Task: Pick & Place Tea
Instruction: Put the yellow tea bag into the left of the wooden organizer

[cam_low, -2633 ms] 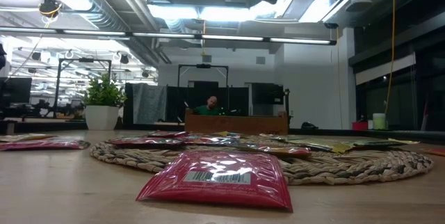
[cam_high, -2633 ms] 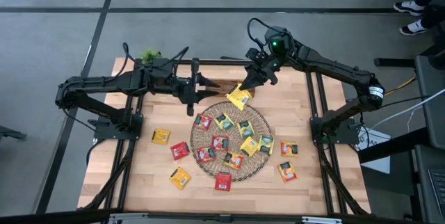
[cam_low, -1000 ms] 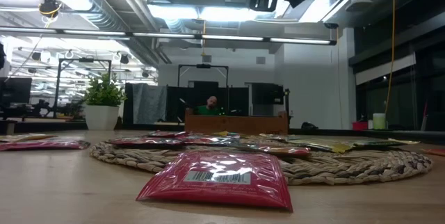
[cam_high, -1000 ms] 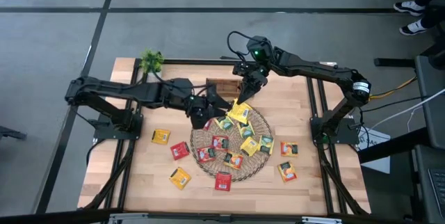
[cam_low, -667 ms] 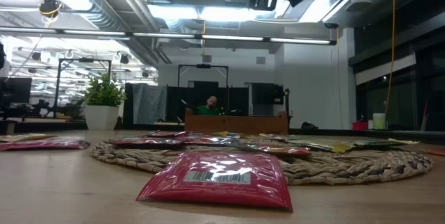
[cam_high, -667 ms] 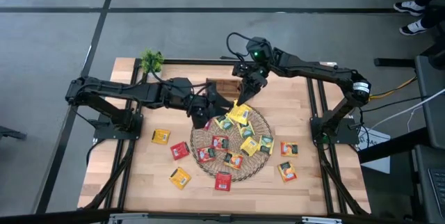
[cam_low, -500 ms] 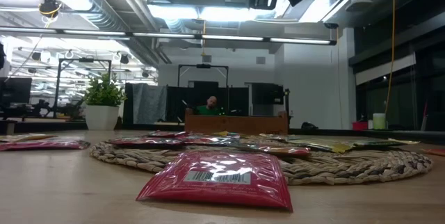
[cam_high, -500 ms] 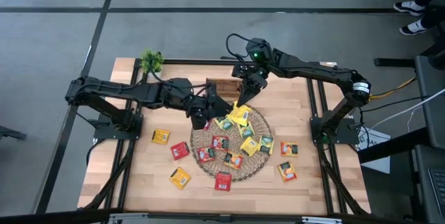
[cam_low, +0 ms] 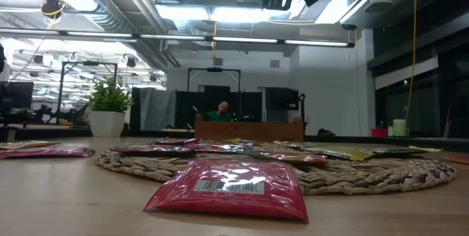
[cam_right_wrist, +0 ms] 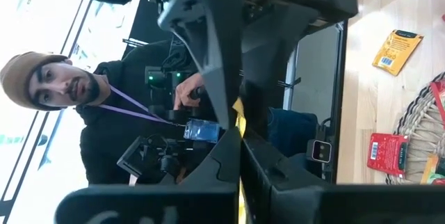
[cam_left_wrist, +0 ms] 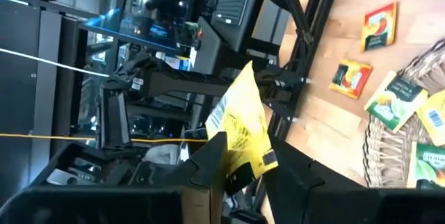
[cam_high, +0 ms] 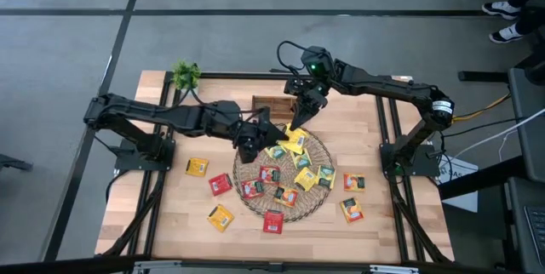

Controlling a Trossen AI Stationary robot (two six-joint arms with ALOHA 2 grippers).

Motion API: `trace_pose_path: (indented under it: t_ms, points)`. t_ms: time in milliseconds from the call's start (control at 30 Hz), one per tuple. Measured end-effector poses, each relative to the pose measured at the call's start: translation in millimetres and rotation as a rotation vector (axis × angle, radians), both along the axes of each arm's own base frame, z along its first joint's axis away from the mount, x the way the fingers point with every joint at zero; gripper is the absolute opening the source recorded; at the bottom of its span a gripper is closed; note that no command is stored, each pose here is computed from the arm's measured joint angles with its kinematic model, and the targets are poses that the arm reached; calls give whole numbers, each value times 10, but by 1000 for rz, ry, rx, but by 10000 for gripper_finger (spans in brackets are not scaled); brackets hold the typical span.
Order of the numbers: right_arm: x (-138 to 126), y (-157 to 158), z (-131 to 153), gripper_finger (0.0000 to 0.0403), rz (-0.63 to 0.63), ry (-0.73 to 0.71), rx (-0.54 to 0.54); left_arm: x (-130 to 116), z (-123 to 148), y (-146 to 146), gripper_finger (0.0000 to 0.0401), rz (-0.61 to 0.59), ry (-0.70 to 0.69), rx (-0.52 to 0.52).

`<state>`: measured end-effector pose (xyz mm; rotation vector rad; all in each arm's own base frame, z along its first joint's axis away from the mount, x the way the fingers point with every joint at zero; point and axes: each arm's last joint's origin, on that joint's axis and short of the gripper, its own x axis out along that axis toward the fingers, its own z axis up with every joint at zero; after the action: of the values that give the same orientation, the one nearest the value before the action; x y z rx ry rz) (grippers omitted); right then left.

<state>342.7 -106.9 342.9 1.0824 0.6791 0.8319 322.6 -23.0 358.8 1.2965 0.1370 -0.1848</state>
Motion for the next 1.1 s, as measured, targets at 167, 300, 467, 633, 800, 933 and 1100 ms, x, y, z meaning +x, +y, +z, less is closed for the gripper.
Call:
trace_pose_path:
  t_ms: [167, 300, 467, 633, 800, 933, 1100]
  points:
    - [1, -1, -1, 5, -5, 0, -2, 1, -1, 8, 21, 27, 0, 9]
    - [3, -3, 4, 5, -5, -9, -7, -4, 5, 12, 5, 48, -3, 13]
    - [10, -6, 24, 18, -5, -32, -15, -7, 5, -1, 4, 74, -1, 4]
    - [3, -16, 32, 37, -6, -37, -16, -7, 1, 7, 3, 93, 3, -21]
    - [-89, -40, 141, 46, -26, -70, -32, -13, -27, 62, 3, 131, 35, -39]
    - [-218, -95, 268, 51, -41, -111, -46, -20, -29, 135, 3, 174, 40, -49]
    - [-375, -171, 404, 52, -77, -165, -76, -80, 43, 316, 3, 240, 10, -114]
